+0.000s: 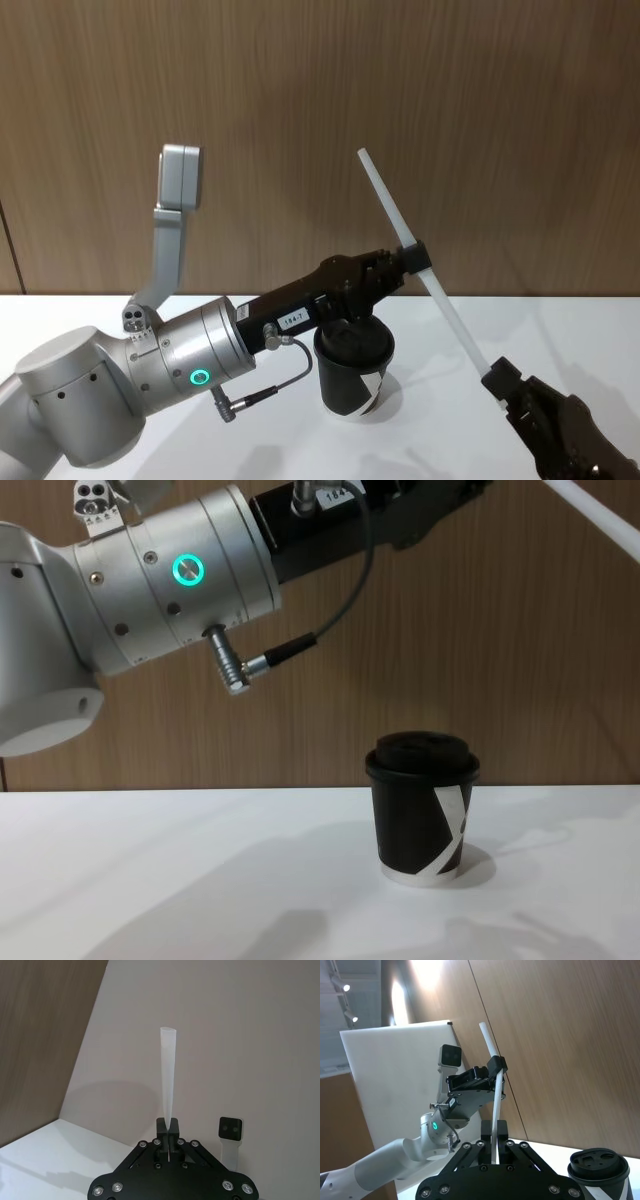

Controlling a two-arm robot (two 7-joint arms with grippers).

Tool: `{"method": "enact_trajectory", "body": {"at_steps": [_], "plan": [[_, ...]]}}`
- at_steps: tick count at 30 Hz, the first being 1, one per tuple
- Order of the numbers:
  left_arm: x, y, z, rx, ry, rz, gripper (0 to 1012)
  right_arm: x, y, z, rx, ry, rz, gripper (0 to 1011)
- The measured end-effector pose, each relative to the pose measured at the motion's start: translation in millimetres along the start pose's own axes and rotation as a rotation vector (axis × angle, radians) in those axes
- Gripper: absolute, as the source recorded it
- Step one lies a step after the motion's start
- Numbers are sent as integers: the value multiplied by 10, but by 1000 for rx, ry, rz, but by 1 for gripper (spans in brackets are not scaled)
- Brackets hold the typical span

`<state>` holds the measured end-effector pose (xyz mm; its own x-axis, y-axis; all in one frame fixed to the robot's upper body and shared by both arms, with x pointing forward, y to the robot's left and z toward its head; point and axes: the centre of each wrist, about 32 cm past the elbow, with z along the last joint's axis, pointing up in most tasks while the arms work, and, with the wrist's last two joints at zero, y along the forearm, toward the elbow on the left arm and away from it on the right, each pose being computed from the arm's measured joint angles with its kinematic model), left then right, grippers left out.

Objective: Pick up the straw with one hand, pass it to the other hand, and insert it into the cup.

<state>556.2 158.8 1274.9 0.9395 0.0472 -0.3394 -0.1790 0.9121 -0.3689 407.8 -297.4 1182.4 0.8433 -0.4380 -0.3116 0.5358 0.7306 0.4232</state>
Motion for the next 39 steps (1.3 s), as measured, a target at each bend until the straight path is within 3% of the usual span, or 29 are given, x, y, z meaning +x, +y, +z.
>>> {"method": "enact_trajectory", "body": {"at_steps": [11,14,19,25,32,38,39], "plan": [[0,0,0,0,0,0,13,0,0,0,0,0,0,357],[0,1,0,0,-1,2,12,0,0,0,0,0,0,477],[-10,5,13,6,-23,19,12,0,0,0,0,0,0,634],[-41,9,45,25,-87,60,13,0,0,0,0,0,0,812],[-88,12,85,56,-183,127,13,0,0,0,0,0,0,1001],[-138,5,120,89,-284,192,13,0,0,0,0,0,0,1001],[-151,1,126,98,-313,212,14,0,0,0,0,0,0,1001]]}}
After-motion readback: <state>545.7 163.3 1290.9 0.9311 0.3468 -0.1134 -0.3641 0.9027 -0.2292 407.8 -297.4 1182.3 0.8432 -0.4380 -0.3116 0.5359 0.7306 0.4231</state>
